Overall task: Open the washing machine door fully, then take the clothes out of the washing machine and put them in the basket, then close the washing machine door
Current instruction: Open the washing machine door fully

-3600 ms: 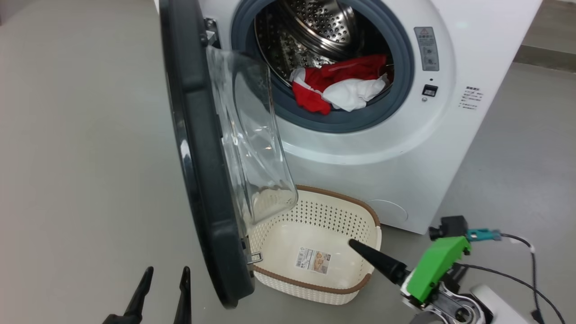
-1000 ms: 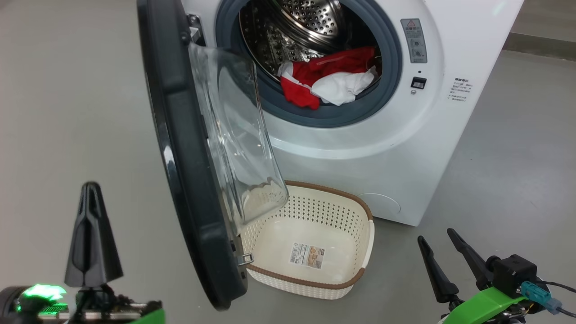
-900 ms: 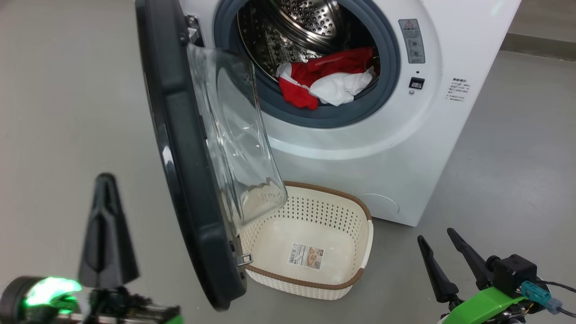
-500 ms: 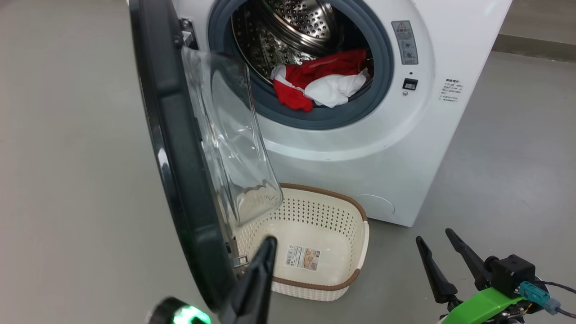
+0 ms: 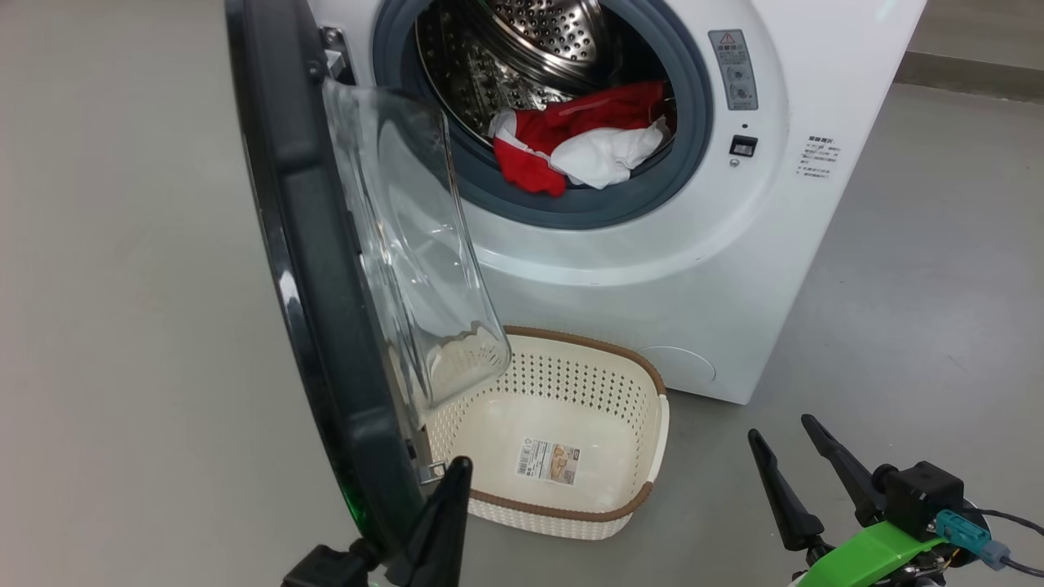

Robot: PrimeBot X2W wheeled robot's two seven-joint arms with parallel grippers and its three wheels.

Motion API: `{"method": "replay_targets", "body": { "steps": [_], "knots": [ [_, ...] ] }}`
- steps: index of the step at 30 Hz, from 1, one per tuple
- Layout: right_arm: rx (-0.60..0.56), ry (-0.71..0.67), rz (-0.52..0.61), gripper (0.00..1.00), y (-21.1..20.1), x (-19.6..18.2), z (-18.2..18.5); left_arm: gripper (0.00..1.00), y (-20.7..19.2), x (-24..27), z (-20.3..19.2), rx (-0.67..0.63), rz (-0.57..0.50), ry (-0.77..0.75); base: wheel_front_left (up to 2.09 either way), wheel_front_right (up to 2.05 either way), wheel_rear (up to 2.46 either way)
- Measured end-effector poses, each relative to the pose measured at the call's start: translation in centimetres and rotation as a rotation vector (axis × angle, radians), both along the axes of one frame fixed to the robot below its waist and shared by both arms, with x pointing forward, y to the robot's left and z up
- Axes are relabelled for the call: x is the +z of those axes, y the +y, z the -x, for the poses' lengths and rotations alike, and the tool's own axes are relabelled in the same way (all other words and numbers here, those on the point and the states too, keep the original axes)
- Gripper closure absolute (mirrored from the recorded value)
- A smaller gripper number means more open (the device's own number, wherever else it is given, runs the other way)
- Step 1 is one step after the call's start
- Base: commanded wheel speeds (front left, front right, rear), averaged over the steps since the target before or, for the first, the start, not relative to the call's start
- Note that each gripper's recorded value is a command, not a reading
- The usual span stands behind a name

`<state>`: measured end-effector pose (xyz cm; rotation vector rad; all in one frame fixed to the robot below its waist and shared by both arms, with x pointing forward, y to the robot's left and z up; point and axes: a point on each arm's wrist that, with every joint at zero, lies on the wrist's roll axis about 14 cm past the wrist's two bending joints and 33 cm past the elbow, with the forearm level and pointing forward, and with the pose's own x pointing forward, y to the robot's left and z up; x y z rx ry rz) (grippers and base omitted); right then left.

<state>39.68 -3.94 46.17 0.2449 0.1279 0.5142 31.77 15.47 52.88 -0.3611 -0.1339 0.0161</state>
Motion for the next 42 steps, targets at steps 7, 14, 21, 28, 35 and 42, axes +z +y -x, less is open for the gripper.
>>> {"method": "replay_targets", "body": {
  "steps": [7, 14, 21, 28, 35, 42],
  "knots": [
    [0.001, 0.004, 0.001, 0.00, 0.0, -0.1, 0.0, 1.00, 1.5, -1.2, -0.2, 0.044, 0.002, 0.038, 0.00, 0.00, 0.00],
    [0.007, 0.008, -0.002, 0.00, 0.3, -0.3, -0.1, 1.00, 3.0, -2.1, 0.0, 0.094, 0.008, 0.069, 0.00, 0.00, 0.00],
    [0.022, 0.007, -0.003, 0.00, 0.9, -0.3, -0.3, 1.00, 4.8, -2.0, 0.4, 0.157, 0.012, 0.068, 0.00, 0.00, 0.00],
    [0.051, 0.006, -0.002, 0.00, 1.9, -0.3, -0.4, 1.00, 8.6, -2.2, 1.8, 0.283, -0.005, 0.078, 0.00, 0.00, 0.00],
    [0.076, 0.010, -0.005, 0.00, 2.8, -0.5, -0.5, 1.00, 12.3, -2.5, 3.7, 0.406, -0.038, 0.096, 0.00, 0.00, 0.00],
    [0.091, 0.019, -0.006, 0.00, 3.2, -0.9, -0.7, 1.00, 15.4, -3.0, 4.9, 0.494, -0.092, 0.130, 0.00, 0.00, 0.00]
  ]
}}
